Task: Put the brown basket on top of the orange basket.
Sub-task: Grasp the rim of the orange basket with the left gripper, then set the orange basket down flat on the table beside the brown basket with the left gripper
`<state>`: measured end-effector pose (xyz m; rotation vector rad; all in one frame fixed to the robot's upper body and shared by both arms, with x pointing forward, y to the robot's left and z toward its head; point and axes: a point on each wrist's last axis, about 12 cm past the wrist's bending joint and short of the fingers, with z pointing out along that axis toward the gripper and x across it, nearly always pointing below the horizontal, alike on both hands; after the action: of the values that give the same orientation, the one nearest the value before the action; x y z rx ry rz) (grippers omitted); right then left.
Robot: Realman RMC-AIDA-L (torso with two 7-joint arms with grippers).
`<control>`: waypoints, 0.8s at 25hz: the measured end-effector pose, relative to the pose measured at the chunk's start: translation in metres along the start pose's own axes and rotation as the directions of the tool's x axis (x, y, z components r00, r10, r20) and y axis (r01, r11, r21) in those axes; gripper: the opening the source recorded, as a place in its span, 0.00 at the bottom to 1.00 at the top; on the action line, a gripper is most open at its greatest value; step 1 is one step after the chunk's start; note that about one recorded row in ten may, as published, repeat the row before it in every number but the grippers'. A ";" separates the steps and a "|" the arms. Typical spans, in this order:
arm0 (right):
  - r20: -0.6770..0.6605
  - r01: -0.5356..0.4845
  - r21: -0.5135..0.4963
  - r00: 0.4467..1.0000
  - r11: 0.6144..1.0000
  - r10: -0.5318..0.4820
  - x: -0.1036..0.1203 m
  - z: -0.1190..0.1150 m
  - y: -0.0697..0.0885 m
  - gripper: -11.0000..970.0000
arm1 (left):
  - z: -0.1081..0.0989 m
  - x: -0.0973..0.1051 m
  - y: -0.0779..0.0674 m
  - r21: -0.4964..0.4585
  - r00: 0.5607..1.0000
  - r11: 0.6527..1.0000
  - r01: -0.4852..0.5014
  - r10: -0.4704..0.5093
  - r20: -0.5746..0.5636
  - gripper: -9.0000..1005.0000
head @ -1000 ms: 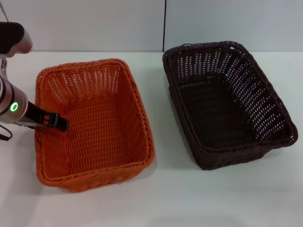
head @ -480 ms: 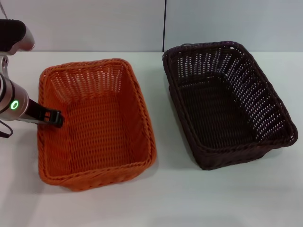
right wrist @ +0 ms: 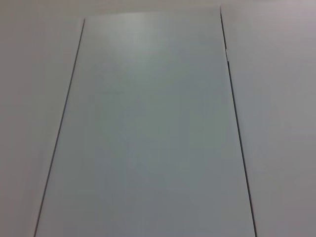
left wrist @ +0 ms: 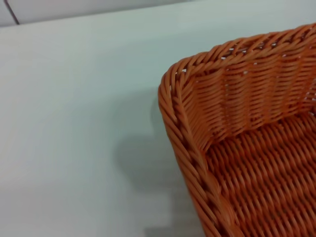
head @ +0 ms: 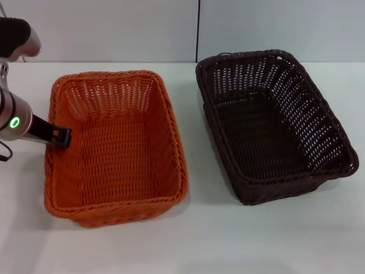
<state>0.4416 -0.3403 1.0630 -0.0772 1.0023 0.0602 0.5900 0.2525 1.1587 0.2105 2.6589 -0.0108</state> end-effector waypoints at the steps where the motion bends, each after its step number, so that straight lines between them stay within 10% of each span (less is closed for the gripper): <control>1: 0.002 0.000 0.000 1.000 1.000 0.000 0.000 0.000 0.000 0.83 | 0.000 0.000 0.000 0.000 1.000 1.000 0.000 0.000 0.000 0.28; 8: 0.015 0.001 0.001 1.000 1.000 -0.001 -0.001 0.001 0.000 0.83 | -0.012 -0.007 -0.001 -0.011 0.988 0.989 -0.144 0.145 0.051 0.24; 20: 0.065 -0.003 -0.003 0.998 1.000 0.003 -0.009 -0.005 0.002 0.83 | -0.089 -0.029 -0.007 -0.144 0.813 0.839 -0.525 0.544 0.209 0.19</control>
<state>0.4322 -0.3392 1.0677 -0.0758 0.9370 0.0661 0.5735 0.2455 1.2508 0.8706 2.2632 0.2375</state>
